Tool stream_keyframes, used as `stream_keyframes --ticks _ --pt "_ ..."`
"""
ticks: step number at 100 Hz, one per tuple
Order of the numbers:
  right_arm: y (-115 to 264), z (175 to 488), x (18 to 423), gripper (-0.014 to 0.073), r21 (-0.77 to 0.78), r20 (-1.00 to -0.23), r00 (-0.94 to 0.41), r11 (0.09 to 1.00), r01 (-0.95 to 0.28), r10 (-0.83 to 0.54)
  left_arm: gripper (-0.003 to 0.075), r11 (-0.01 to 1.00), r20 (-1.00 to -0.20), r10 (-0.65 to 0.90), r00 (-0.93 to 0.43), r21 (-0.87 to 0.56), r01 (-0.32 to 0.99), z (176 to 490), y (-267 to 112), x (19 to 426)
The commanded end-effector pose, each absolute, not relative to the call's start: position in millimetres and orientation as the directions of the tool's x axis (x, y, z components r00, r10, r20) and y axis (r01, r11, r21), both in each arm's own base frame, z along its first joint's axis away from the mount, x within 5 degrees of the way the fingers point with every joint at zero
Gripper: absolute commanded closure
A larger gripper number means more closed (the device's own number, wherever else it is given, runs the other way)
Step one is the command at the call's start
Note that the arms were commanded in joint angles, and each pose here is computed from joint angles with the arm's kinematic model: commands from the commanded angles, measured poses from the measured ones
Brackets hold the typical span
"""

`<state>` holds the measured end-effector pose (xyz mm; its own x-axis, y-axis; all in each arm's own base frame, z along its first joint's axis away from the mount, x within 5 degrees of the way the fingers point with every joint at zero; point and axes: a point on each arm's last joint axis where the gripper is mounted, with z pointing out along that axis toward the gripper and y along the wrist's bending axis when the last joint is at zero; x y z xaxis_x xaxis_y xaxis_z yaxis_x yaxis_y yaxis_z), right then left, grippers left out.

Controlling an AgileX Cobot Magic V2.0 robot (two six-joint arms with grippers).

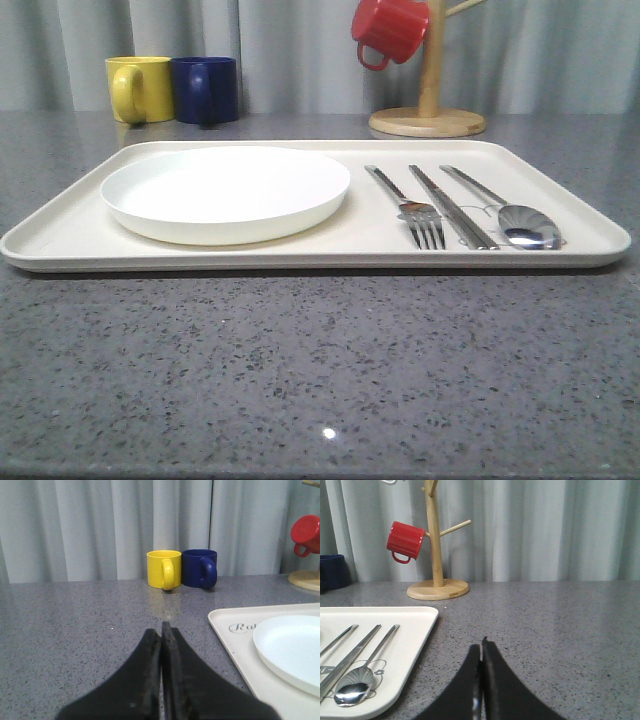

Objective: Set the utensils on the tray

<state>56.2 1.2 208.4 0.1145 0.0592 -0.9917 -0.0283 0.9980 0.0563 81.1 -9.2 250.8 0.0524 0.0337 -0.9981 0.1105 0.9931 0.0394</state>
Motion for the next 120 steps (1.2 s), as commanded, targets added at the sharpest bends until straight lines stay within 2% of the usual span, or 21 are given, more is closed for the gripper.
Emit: stream_keyframes --ticks 1,21,36,120 --pt "0.8 223.6 51.7 0.0664 0.040 -0.970 0.240 0.999 -0.025 0.045 0.0738 0.993 -0.985 0.037 0.167 0.055 0.105 252.0 -8.5 73.2" --pt "0.8 223.6 51.7 0.0664 0.040 -0.970 0.240 0.999 -0.025 0.045 0.0738 0.990 -0.974 0.062 0.216 0.087 0.107 224.7 -8.0 58.0" --pt "0.8 223.6 51.7 0.0664 0.040 -0.970 0.240 0.999 -0.025 0.045 0.0738 0.996 -0.983 0.039 0.180 0.051 0.066 210.4 -4.5 53.3" --pt "0.8 223.6 51.7 0.0664 0.041 -0.970 0.239 0.999 -0.025 0.045 0.0738 0.998 -0.985 0.043 0.165 0.049 0.034 209.4 -2.7 54.2"
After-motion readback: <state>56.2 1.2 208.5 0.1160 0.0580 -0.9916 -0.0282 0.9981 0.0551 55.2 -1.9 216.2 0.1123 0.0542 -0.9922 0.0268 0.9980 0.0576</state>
